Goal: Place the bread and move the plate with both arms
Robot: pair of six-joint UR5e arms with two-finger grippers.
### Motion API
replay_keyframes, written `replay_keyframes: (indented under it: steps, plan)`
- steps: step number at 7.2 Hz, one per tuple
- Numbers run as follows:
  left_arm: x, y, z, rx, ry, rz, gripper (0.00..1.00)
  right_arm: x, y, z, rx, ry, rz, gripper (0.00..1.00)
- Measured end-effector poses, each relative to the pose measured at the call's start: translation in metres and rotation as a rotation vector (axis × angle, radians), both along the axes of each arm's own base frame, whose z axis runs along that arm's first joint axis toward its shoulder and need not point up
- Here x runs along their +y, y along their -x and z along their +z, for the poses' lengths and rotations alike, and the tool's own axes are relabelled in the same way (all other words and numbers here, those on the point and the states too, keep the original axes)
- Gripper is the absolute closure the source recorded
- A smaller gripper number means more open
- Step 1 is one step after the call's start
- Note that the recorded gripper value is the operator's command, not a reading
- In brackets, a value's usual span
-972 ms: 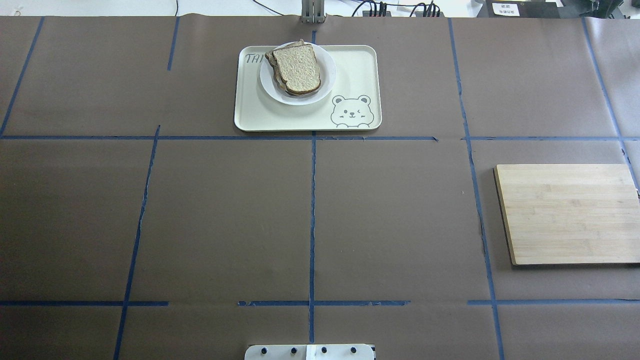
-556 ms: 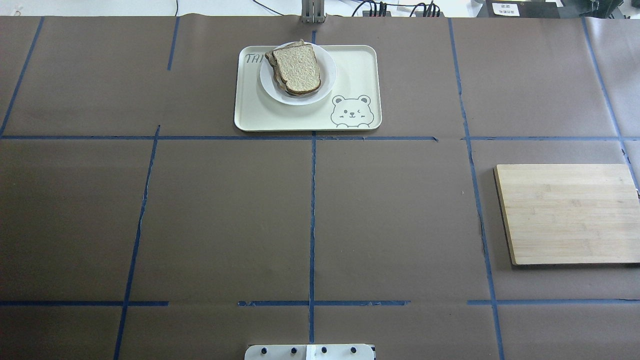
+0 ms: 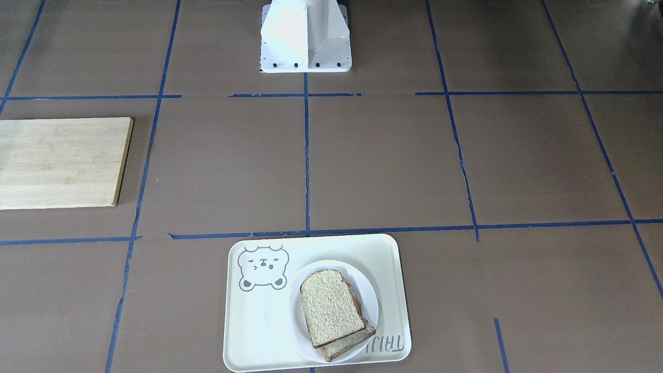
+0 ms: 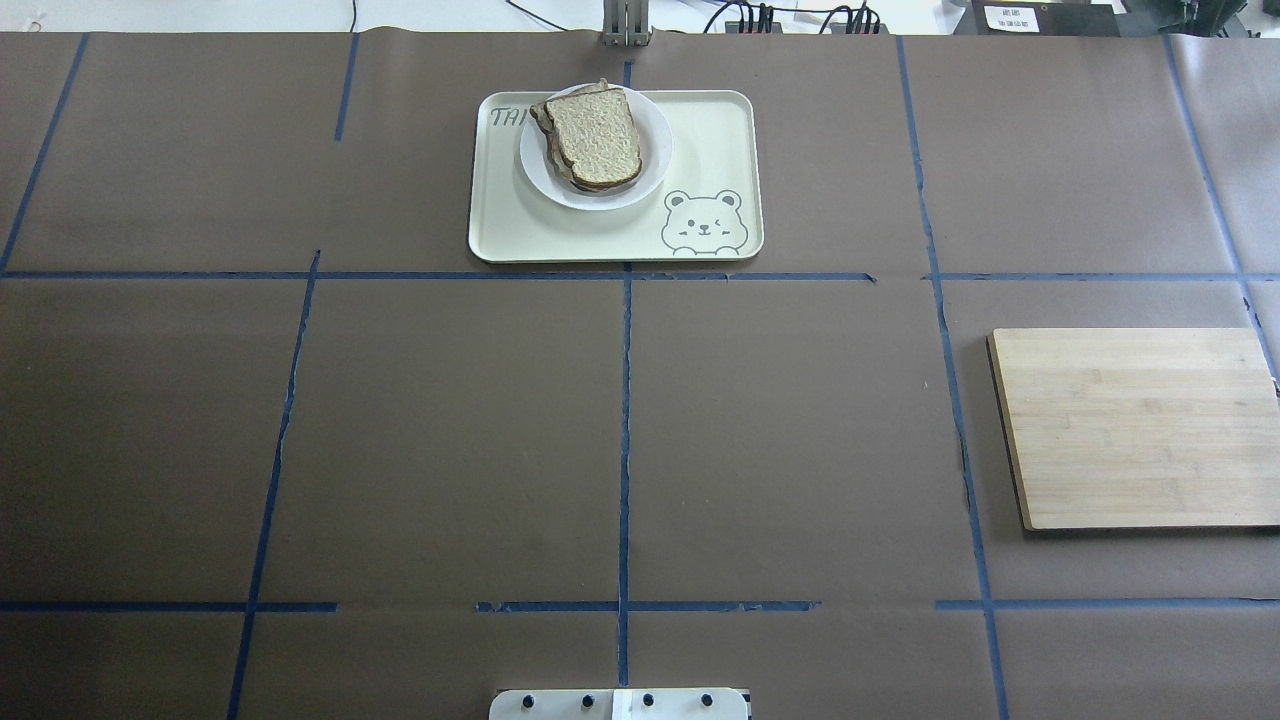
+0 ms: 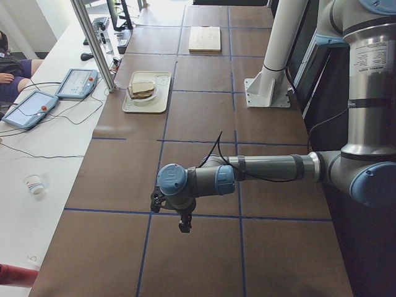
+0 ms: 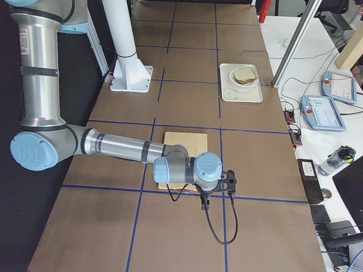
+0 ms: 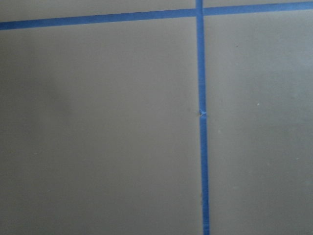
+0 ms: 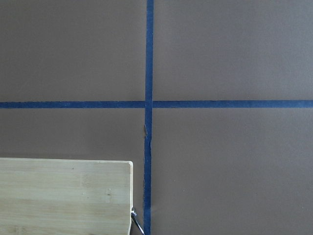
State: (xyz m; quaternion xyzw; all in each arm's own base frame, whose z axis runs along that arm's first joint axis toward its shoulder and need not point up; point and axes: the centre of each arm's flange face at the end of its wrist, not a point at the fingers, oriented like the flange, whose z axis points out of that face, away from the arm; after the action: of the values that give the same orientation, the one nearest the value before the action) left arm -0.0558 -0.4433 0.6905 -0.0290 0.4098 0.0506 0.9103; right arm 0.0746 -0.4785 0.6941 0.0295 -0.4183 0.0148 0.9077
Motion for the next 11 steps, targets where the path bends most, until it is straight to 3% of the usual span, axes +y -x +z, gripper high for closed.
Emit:
replay_keyframes:
  steps: [5,11]
  plan:
    - [-0.006,0.001,-0.003,0.007,-0.018,-0.008,0.0,0.004,0.0,-0.03,0.005,0.065,0.001,0.0]
    - [-0.006,0.003,-0.004,0.005,-0.019,-0.011,0.0,0.014,-0.001,-0.033,0.018,0.071,-0.009,0.0]
